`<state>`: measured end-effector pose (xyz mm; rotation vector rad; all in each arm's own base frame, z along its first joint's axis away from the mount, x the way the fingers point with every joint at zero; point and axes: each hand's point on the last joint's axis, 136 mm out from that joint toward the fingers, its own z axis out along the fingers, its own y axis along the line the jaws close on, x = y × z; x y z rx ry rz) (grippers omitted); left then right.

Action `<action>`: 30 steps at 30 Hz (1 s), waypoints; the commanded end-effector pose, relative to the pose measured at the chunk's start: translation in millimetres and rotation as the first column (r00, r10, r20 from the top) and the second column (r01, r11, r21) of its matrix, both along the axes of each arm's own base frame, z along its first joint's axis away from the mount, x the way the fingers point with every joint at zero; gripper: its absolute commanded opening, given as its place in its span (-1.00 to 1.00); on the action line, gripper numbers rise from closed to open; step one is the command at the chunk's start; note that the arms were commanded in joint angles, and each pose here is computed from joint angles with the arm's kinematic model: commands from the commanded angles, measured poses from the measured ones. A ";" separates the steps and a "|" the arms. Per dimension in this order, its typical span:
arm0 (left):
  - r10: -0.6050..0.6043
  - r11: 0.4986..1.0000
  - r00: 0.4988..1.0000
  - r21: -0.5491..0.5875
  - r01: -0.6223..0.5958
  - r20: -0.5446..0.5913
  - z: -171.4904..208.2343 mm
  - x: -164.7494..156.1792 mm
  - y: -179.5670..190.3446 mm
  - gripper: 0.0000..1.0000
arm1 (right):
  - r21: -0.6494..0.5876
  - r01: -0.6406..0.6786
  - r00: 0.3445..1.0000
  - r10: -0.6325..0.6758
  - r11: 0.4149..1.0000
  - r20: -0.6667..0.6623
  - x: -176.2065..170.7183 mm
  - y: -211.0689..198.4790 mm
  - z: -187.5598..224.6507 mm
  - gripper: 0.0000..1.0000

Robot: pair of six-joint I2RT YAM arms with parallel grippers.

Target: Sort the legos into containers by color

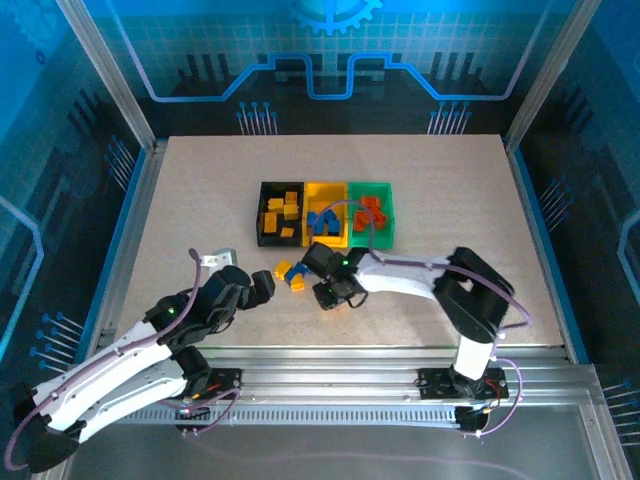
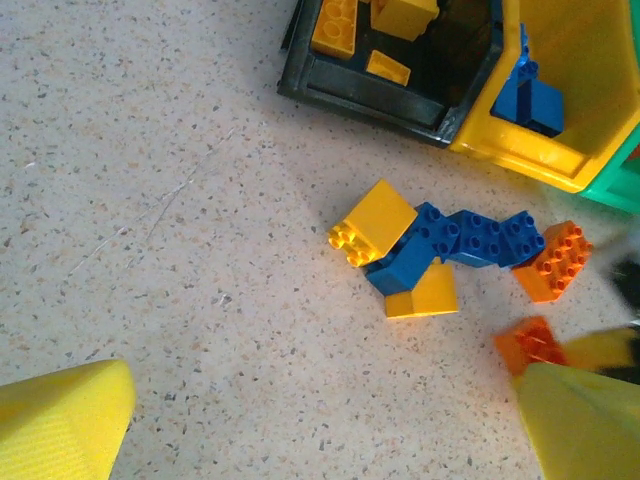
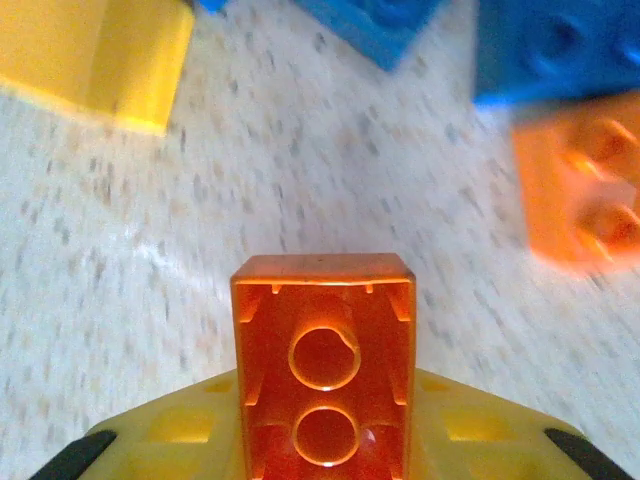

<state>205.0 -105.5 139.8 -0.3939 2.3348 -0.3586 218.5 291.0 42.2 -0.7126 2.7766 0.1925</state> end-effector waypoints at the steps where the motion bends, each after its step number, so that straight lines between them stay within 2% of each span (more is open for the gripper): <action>1: 0.004 1.000 1.000 0.012 -0.004 0.002 -6.4 3.7 0.0 0.98 | 0.076 0.032 0.996 -0.038 0.997 0.083 2.2 -13.6 51.4 -0.33; 4: -0.001 1.000 1.000 0.002 0.001 -0.007 -10.5 5.3 -4.1 0.98 | 0.122 0.094 0.982 -0.113 0.988 0.153 26.6 -37.4 88.7 -0.31; 8: -0.008 1.000 1.000 -0.007 0.008 -0.019 -13.6 7.0 -9.2 0.98 | 0.179 0.238 0.941 -0.273 0.955 0.200 85.8 -69.9 115.1 -0.27; 12: -0.017 1.000 0.999 -0.007 0.017 -0.034 -14.6 6.4 -11.7 0.98 | 0.166 0.355 0.905 -0.383 0.920 0.186 147.3 -85.7 106.9 -0.25; 18: -0.022 1.000 0.998 -0.012 0.021 -0.060 -18.2 1.2 -10.9 0.98 | 0.110 0.455 0.873 -0.467 0.883 0.138 210.5 -94.3 79.0 -0.23; 21: -0.026 1.000 0.997 -0.017 0.024 -0.071 -20.6 -0.5 -11.7 0.98 | 0.091 0.473 0.866 -0.481 0.876 0.133 226.2 -94.0 72.4 -0.15; 24: -0.030 0.999 0.997 -0.018 0.028 -0.076 -21.3 -1.2 -12.2 0.98 | 0.101 0.484 0.860 -0.494 0.869 0.126 233.6 -91.6 75.5 0.28; 25: -0.029 1.000 0.997 -0.015 0.027 -0.075 -21.4 -1.3 -11.6 0.98 | 0.118 0.483 0.859 -0.495 0.868 0.128 234.1 -89.6 79.8 0.36; 30: -0.030 0.999 0.997 -0.012 0.029 -0.065 -18.5 0.2 -11.5 0.98 | 0.205 0.475 0.853 -0.505 0.856 0.128 211.5 -78.2 107.1 0.54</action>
